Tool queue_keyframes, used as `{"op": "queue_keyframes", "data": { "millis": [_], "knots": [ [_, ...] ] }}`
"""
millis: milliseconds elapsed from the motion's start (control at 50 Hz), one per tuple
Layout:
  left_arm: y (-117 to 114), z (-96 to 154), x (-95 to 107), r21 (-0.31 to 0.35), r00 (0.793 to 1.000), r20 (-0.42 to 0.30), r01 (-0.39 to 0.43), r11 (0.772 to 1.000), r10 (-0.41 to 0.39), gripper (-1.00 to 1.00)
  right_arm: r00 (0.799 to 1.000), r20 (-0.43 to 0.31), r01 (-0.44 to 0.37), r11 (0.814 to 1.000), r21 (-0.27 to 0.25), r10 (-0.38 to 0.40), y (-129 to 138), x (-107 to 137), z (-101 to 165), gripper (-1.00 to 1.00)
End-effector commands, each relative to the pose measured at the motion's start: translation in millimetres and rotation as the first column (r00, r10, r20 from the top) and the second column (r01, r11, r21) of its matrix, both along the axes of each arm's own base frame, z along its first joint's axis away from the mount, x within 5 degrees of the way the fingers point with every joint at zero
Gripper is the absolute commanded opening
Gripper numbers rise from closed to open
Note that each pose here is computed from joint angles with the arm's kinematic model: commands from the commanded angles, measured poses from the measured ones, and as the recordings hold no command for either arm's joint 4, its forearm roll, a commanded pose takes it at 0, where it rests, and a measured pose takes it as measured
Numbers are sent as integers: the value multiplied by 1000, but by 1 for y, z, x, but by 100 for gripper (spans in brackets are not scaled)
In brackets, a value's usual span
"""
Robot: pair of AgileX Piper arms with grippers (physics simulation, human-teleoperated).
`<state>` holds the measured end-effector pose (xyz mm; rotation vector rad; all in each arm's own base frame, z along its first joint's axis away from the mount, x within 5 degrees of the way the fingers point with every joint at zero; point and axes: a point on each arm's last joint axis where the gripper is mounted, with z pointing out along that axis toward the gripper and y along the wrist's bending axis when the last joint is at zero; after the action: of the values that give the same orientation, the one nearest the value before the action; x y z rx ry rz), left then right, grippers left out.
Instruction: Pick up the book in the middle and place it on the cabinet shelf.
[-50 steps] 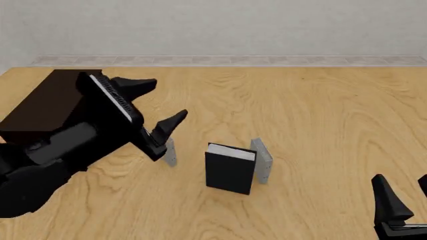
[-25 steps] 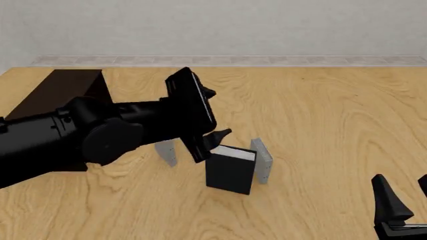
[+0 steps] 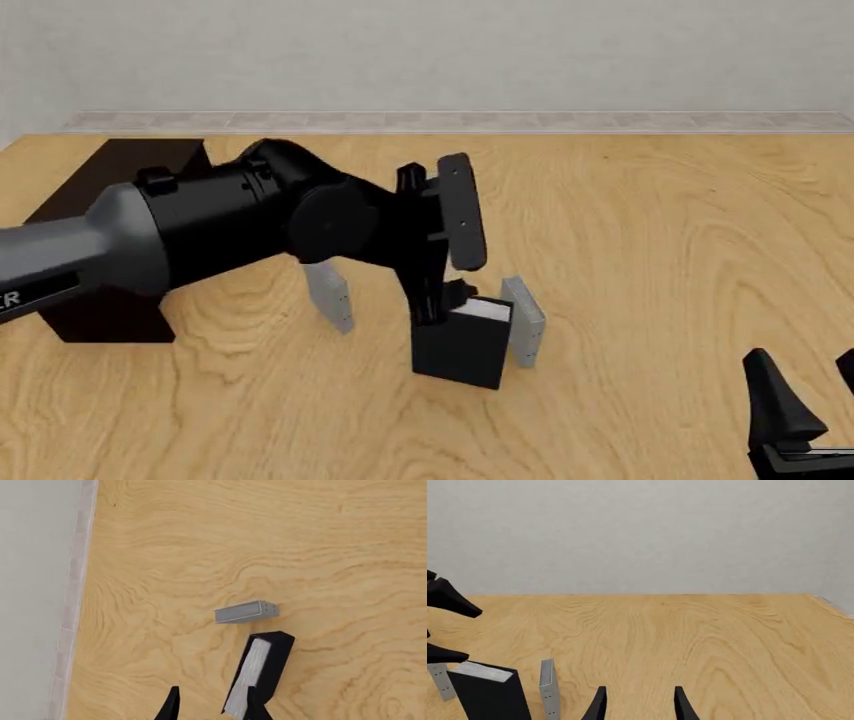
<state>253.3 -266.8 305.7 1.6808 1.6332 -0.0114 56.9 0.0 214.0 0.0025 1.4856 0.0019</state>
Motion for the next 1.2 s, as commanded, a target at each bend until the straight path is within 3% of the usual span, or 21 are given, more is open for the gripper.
{"op": "queue_keyframes", "data": {
  "millis": [20, 140, 220, 600, 1200],
  "knots": [
    [-13, -7, 10, 79, 997, -78, 5, 997, 2, 100, 1000, 0, 0, 1000, 0, 0, 0, 0, 0, 100],
    [-18, -10, 13, 91, 996, -94, 6, 996, 3, 100, 1000, 0, 0, 1000, 0, 0, 0, 0, 0, 100],
    [-22, -14, -3, 97, 994, -111, 35, 995, -24, 100, 1000, 0, 0, 1000, 0, 0, 0, 0, 0, 100],
    [-31, -30, -14, 107, 988, -155, 41, 993, -24, 100, 1000, 0, 0, 1000, 0, 0, 0, 0, 0, 100],
    [-40, -50, -1, 134, 983, -182, 26, 991, -2, 100, 1000, 0, 0, 1000, 0, 0, 0, 0, 0, 100]
  ]
}}
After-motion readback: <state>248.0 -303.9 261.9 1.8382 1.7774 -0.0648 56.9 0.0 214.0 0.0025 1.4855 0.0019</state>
